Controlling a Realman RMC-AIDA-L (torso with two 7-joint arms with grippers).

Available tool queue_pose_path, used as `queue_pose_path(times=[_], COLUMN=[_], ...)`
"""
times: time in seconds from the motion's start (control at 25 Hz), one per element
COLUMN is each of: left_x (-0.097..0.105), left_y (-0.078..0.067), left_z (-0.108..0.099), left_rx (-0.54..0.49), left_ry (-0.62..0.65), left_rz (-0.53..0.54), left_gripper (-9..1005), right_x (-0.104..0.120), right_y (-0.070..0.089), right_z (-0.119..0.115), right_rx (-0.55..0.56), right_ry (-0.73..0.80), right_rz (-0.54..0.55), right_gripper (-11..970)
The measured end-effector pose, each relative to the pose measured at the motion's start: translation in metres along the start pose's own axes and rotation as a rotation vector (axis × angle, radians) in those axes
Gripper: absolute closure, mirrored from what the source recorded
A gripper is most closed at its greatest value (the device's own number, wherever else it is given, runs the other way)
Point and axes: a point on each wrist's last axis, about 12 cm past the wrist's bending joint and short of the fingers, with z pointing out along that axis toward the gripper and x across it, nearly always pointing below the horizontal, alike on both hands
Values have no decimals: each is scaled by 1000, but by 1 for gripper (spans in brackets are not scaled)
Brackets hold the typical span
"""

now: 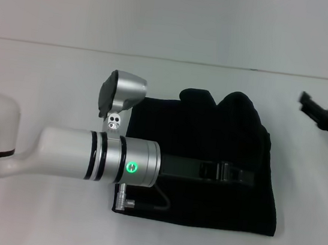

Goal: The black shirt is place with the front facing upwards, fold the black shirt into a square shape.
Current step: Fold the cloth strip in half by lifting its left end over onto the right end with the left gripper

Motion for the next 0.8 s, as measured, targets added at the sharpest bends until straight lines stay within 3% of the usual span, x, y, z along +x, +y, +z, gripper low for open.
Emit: queue_pose_path(times=[0.2,0.36,0.6,0.8], left_x=[1,2,6,11], left_y=[-7,-14,-23,-23], left_z=[8,10,14,9], left_rx=[27,77,140,177], left_ry=[35,44,97,71], left_rz=[36,56,145,171], left_gripper=[930,873,708,682], right_x=[12,18,21,22], right_y=[-14,-14,-12,-12], right_z=[-19,-24,-24,-25], right_rx=[74,81,78,74], right_ry=[-23,-12,-3,-2], right_rz=[71,85,88,89], right_gripper=[59,59,60,60])
